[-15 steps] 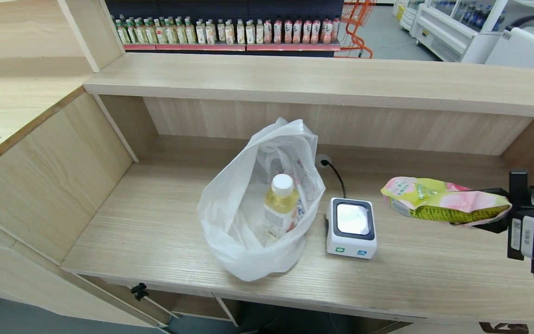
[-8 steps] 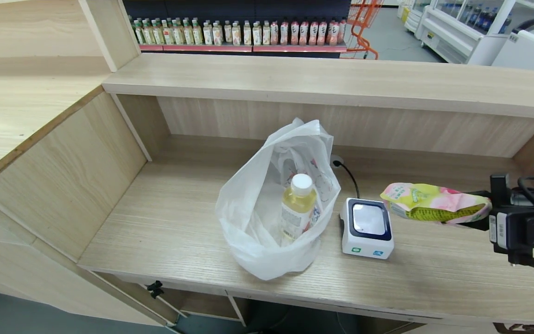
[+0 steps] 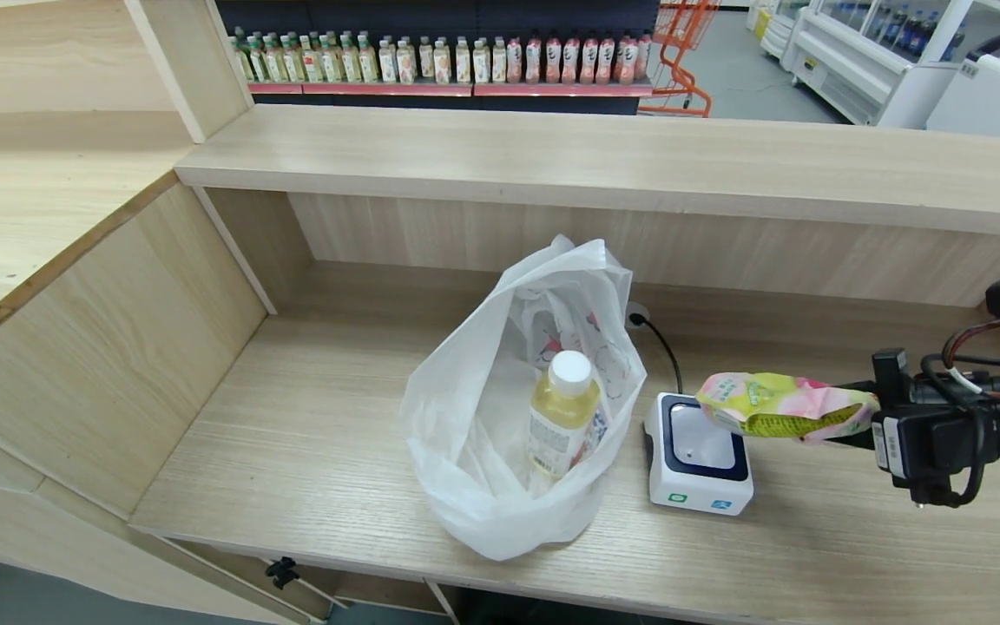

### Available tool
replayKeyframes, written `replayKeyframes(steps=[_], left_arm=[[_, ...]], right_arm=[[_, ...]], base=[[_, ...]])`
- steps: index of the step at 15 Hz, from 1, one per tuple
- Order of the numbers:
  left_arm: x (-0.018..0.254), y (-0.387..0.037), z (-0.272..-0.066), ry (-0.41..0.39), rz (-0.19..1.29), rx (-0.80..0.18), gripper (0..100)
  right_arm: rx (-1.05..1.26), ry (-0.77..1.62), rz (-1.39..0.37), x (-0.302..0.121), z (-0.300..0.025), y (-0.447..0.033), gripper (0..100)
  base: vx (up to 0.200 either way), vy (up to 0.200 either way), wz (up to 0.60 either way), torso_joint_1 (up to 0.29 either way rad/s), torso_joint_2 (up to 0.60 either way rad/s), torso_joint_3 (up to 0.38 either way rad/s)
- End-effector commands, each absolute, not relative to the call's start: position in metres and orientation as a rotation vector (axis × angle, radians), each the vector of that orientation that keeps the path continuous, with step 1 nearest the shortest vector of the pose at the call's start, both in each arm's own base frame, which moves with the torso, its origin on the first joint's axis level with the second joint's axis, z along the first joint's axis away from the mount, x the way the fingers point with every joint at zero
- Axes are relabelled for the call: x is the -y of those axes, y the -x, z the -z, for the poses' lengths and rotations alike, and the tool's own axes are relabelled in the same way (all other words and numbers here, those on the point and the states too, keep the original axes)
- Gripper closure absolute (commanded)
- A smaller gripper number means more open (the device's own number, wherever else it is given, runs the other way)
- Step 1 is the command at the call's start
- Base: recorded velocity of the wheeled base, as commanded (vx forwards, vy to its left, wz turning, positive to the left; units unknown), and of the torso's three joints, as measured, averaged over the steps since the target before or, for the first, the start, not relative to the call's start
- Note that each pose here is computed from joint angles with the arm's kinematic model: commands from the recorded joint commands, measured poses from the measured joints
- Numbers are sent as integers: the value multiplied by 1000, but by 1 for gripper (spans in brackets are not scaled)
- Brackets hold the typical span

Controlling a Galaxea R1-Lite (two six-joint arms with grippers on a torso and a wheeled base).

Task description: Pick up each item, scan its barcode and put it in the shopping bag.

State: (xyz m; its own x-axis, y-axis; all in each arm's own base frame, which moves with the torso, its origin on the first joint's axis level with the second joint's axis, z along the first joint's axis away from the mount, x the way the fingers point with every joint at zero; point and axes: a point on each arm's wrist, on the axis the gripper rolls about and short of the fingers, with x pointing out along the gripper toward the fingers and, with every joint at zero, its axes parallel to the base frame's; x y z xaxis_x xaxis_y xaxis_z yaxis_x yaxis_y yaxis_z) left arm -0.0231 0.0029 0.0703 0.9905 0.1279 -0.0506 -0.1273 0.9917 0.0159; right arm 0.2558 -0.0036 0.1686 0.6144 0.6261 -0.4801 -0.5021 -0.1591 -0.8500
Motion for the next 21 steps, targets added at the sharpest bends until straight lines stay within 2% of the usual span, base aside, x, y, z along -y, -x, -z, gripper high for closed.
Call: replayKeyframes(steps=[1, 6, 12, 21], left_arm=[[-3, 23, -70, -13, -129, -53, 0], [-3, 23, -70, -13, -129, -53, 0], [-3, 23, -70, -13, -129, -53, 0], [-3, 23, -70, -13, -127, -53, 0]], right_arm=[[110, 1414, -1005, 3, -165, -260, 100], [188, 1506, -1016, -4, -171, -274, 100], [202, 1604, -1071, -6, -153, -266, 100], [187, 1680, -1080, -4, -146, -269, 100]], base=[[0, 0, 0, 0, 0, 0], [0, 0, 0, 0, 0, 0], [0, 0, 0, 0, 0, 0], [0, 0, 0, 0, 0, 0]])
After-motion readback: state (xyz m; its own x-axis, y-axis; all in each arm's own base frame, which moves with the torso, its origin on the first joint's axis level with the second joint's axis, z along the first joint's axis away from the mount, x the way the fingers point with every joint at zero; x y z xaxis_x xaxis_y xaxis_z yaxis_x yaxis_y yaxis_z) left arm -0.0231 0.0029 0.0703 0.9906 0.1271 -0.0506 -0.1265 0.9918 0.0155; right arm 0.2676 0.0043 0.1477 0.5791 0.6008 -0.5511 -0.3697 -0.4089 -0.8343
